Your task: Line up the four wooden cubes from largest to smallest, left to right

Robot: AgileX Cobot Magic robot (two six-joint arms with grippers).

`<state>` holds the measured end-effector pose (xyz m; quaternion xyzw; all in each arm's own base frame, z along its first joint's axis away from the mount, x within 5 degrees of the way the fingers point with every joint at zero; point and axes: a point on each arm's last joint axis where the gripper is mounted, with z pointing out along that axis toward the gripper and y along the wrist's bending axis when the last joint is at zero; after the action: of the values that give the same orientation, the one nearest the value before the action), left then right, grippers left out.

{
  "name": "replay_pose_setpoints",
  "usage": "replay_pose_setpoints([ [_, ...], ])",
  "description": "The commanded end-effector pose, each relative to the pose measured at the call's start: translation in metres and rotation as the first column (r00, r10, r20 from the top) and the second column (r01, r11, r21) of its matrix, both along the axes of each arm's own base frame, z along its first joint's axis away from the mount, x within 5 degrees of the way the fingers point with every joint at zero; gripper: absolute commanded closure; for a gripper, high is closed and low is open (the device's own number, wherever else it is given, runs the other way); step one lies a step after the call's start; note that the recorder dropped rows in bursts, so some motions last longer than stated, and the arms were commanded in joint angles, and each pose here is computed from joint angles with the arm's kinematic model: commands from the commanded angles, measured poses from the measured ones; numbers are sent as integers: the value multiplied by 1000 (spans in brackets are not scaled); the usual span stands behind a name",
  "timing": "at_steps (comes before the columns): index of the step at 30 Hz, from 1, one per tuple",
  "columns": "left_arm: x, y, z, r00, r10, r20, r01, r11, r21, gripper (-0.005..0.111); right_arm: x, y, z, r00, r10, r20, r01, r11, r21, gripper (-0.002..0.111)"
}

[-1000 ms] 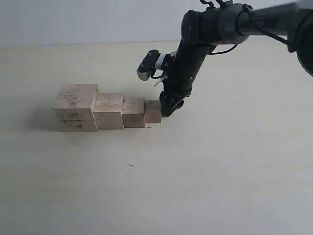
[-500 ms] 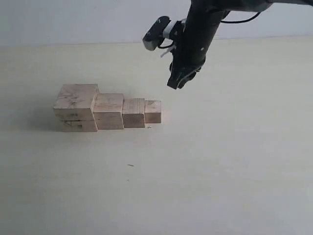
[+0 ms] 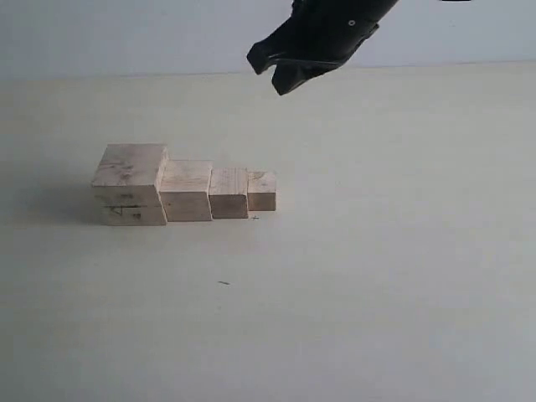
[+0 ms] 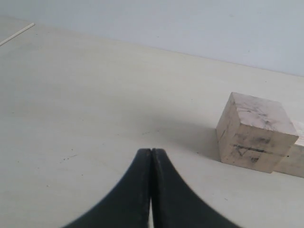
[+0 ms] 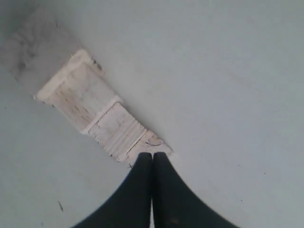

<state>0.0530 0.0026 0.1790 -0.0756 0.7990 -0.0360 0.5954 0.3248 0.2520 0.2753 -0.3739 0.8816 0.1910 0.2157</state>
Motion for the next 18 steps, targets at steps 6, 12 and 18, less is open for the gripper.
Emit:
replay_pose_setpoints([
  [6, 0, 0, 1, 1000, -4, 11, 5, 1000, -3, 107, -53, -45, 52, 969, -228, 96, 207, 960, 189, 108],
  [12, 0, 0, 1, 1000, -4, 11, 5, 1000, -3, 107, -69, -58, 83, 951, -272, 151, 227, 938, 262, 108],
  [18, 0, 0, 1, 1000, -4, 11, 5, 1000, -3, 107, -75, -89, 101, 868, -407, 286, 373, 913, 166, 108],
])
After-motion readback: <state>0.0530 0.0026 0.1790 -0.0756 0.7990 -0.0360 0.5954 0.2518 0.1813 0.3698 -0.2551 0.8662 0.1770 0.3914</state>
